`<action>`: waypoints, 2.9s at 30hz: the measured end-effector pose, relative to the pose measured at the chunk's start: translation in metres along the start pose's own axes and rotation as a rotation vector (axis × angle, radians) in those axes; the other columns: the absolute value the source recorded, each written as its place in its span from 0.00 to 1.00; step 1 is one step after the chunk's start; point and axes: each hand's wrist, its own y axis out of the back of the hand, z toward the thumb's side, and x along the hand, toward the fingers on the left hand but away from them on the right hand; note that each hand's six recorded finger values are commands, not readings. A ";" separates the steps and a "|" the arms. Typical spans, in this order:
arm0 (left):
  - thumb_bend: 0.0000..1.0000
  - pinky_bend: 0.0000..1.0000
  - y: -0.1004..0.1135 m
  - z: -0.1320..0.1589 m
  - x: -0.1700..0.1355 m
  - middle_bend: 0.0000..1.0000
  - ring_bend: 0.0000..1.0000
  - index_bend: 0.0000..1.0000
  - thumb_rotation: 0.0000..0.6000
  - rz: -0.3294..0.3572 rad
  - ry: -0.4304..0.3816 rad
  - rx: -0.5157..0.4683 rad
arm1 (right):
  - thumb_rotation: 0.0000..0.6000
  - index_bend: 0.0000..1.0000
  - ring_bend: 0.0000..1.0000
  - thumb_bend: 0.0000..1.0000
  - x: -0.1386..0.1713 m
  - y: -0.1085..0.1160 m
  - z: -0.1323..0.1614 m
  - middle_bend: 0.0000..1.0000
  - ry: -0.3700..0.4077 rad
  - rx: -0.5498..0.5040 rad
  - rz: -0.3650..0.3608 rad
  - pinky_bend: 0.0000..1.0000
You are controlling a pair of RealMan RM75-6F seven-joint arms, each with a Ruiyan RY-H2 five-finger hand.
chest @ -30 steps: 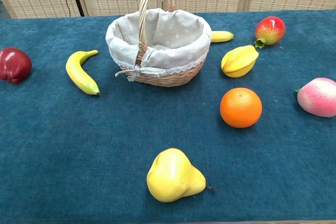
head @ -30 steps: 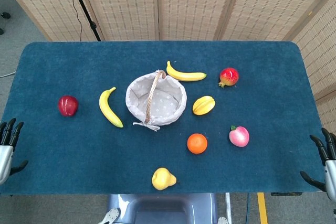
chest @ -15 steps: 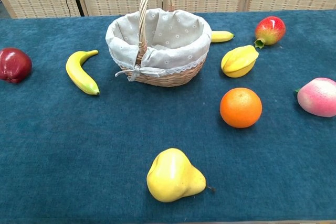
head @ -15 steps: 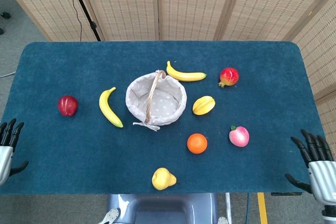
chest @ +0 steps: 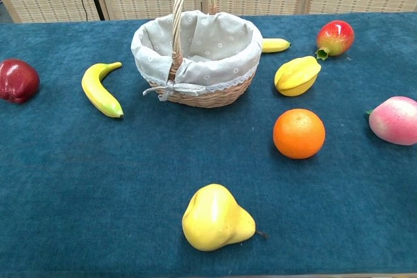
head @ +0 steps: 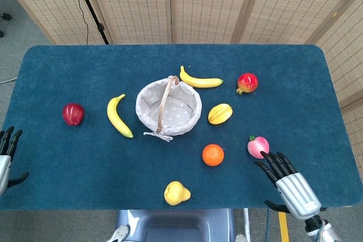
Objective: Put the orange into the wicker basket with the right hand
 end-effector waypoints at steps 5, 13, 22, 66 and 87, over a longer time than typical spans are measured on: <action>0.00 0.00 0.000 -0.001 0.000 0.00 0.00 0.00 1.00 -0.002 0.001 -0.004 | 1.00 0.11 0.01 0.00 -0.028 -0.013 0.009 0.00 0.028 -0.033 0.025 0.01; 0.00 0.00 0.000 -0.003 0.001 0.00 0.00 0.00 1.00 -0.002 0.004 -0.011 | 1.00 0.13 0.01 0.00 -0.065 -0.027 0.009 0.00 0.002 -0.077 0.043 0.01; 0.00 0.00 0.002 -0.005 0.001 0.00 0.00 0.00 1.00 0.001 0.011 -0.015 | 1.00 0.15 0.02 0.00 -0.097 -0.050 0.007 0.00 -0.042 -0.112 0.052 0.02; 0.00 0.00 0.003 -0.011 0.003 0.00 0.00 0.00 1.00 -0.004 0.022 -0.036 | 1.00 0.27 0.15 0.00 -0.149 -0.112 0.043 0.09 -0.157 -0.329 0.034 0.19; 0.00 0.00 0.002 -0.012 0.005 0.00 0.00 0.00 1.00 -0.013 0.023 -0.042 | 1.00 0.69 0.57 0.13 -0.149 -0.111 0.033 0.52 -0.201 -0.348 -0.054 0.57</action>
